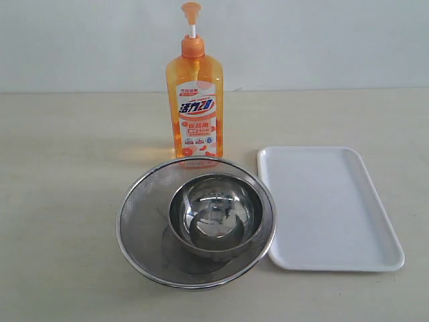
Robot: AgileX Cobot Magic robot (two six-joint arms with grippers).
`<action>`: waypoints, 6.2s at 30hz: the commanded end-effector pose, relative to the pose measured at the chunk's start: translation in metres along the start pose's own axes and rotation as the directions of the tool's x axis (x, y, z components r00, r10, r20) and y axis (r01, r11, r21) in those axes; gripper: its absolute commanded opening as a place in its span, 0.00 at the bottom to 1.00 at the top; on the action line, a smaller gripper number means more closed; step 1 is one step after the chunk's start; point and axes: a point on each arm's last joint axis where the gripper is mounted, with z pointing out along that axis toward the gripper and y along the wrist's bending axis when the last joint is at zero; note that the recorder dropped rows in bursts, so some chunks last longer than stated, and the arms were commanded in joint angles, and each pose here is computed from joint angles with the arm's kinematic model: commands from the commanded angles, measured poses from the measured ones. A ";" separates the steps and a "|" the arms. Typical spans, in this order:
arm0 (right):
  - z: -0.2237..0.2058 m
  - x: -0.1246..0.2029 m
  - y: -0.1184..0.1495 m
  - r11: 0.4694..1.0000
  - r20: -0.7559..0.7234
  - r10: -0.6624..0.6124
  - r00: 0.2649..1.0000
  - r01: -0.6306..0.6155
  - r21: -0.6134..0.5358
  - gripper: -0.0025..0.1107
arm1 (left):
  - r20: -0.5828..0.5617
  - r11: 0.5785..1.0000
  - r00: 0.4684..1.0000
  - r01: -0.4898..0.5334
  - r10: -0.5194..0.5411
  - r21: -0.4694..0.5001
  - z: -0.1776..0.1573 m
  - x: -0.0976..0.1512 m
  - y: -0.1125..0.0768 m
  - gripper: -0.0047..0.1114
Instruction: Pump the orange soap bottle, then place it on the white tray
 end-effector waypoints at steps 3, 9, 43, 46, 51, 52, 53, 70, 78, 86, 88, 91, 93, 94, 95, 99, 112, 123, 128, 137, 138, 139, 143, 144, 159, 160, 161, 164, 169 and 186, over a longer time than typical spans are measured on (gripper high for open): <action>0.000 -0.001 0.000 1.000 0.009 -0.001 1.000 0.000 0.002 0.95 | -0.027 0.959 0.985 -0.160 0.171 0.234 0.075 0.001 0.000 0.08; 0.000 -0.001 0.000 1.000 0.009 -0.001 1.000 0.000 0.002 0.95 | -0.076 0.954 0.961 -0.253 0.267 0.159 0.123 0.045 0.029 0.08; 0.000 -0.001 0.000 1.000 0.016 -0.001 1.000 0.001 0.001 0.95 | -0.508 0.890 0.806 -0.050 0.304 0.453 0.152 0.170 0.025 0.08; 0.000 -0.001 0.000 1.000 0.016 -0.001 1.000 0.001 0.001 0.95 | -0.628 0.938 0.727 -0.062 0.278 0.342 0.149 0.173 0.026 0.08; 0.000 -0.001 0.000 1.000 0.016 -0.001 1.000 0.001 0.001 0.95 | -0.634 0.963 0.726 -0.230 0.267 0.142 0.147 0.164 0.027 0.08; 0.000 -0.001 0.000 1.000 0.016 -0.001 1.000 0.001 0.001 0.95 | -0.606 0.955 0.743 -0.272 0.285 0.116 0.147 0.162 0.026 0.08; 0.000 -0.001 0.000 1.000 0.016 -0.001 1.000 0.001 0.001 0.95 | -0.568 0.942 0.757 -0.316 0.322 0.113 0.147 0.164 0.023 0.08; 0.000 -0.001 0.000 1.000 0.016 -0.001 1.000 0.001 0.001 0.95 | 0.009 0.930 0.964 -0.260 0.267 0.260 0.137 0.209 0.050 0.08; 0.000 -0.001 0.000 1.000 0.009 -0.001 1.000 0.000 0.002 0.95 | 0.049 0.804 0.953 -0.279 0.299 0.525 0.180 0.216 0.053 0.08; 0.000 -0.001 0.000 1.000 0.009 -0.001 1.000 0.000 0.002 0.95 | 0.007 0.675 0.963 -0.194 0.269 0.712 0.226 0.217 0.063 0.08; 0.000 -0.001 0.000 1.000 0.009 -0.001 1.000 0.000 0.002 0.95 | -0.020 0.665 0.959 -0.180 0.282 0.725 0.234 0.218 0.078 0.08; 0.000 -0.001 0.000 1.000 0.009 -0.001 1.000 0.000 0.002 0.95 | -0.062 0.683 0.960 -0.148 0.273 0.715 0.243 0.215 0.098 0.08; 0.000 -0.001 0.000 1.000 0.009 -0.001 1.000 0.000 0.002 0.95 | -0.077 0.667 0.950 -0.155 0.304 0.729 0.245 0.213 0.107 0.08; 0.000 -0.001 0.000 1.000 0.009 -0.001 1.000 0.000 0.002 0.95 | -0.076 0.672 0.952 -0.151 0.295 0.725 0.247 0.211 0.107 0.08; 0.000 -0.001 0.000 1.000 0.009 -0.001 1.000 0.000 0.002 0.95 | -0.066 0.677 0.954 -0.157 0.292 0.719 0.248 0.209 0.108 0.08; 0.000 -0.001 0.000 1.000 0.009 -0.001 1.000 0.000 0.002 0.95 | -0.015 0.701 0.967 -0.172 0.253 0.692 0.255 0.203 0.101 0.08; 0.000 -0.001 0.000 1.000 0.009 -0.001 1.000 0.000 0.002 0.95 | 0.030 0.681 0.972 -0.186 0.235 0.708 0.262 0.204 0.077 0.99; 0.000 -0.001 0.000 1.000 0.009 -0.001 1.000 0.000 0.002 0.95 | 0.015 0.654 0.971 -0.173 0.240 0.736 0.262 0.208 0.066 0.98; 0.000 -0.001 0.000 1.000 0.009 -0.001 1.000 0.000 0.002 0.95 | 0.027 0.676 0.970 -0.188 0.241 0.713 0.266 0.209 0.067 0.98; 0.000 -0.001 0.000 1.000 0.014 -0.001 1.000 0.001 0.002 0.95 | 0.027 0.725 0.982 -0.157 0.188 0.670 0.277 0.230 0.074 0.98; 0.000 -0.001 0.000 1.000 0.016 -0.001 1.000 0.001 0.001 0.95 | 0.033 0.721 0.980 -0.166 0.195 0.673 0.278 0.232 0.073 0.98; 0.000 -0.001 0.000 1.000 0.016 -0.001 1.000 0.001 0.001 0.95 | 0.033 0.712 0.980 -0.166 0.196 0.682 0.280 0.233 0.069 0.98; 0.000 -0.001 0.000 1.000 0.016 -0.001 1.000 0.001 0.001 0.95 | 0.037 0.685 0.979 -0.168 0.201 0.709 0.288 0.238 0.056 0.98; 0.000 -0.001 0.000 1.000 0.016 -0.001 1.000 0.001 0.001 0.95 | 0.032 0.682 0.980 -0.161 0.197 0.713 0.290 0.239 0.054 0.98; 0.000 -0.001 0.000 1.000 0.016 -0.001 1.000 0.001 0.001 0.95 | 0.044 0.713 0.971 -0.203 0.235 0.671 0.300 0.243 0.045 0.98; 0.000 -0.001 0.000 1.000 0.016 -0.001 1.000 0.001 0.001 0.95 | 0.044 0.713 0.971 -0.203 0.235 0.671 0.300 0.243 0.045 0.98; 0.000 -0.001 0.000 1.000 0.016 -0.001 1.000 0.001 0.001 0.95 | 0.044 0.713 0.971 -0.203 0.235 0.671 0.300 0.243 0.045 0.98; 0.000 -0.001 0.000 1.000 0.016 -0.001 1.000 0.001 0.001 0.95 | 0.051 0.697 0.969 -0.211 0.243 0.685 0.301 0.246 0.033 0.98; 0.000 -0.001 0.000 1.000 0.016 -0.001 1.000 0.001 0.001 0.95 | 0.044 0.679 0.968 -0.206 0.248 0.704 0.313 0.255 0.020 0.98; 0.000 -0.001 0.000 1.000 0.016 -0.001 1.000 0.001 0.001 0.95 | 0.028 0.654 0.983 -0.143 0.184 0.743 0.326 0.277 0.018 0.98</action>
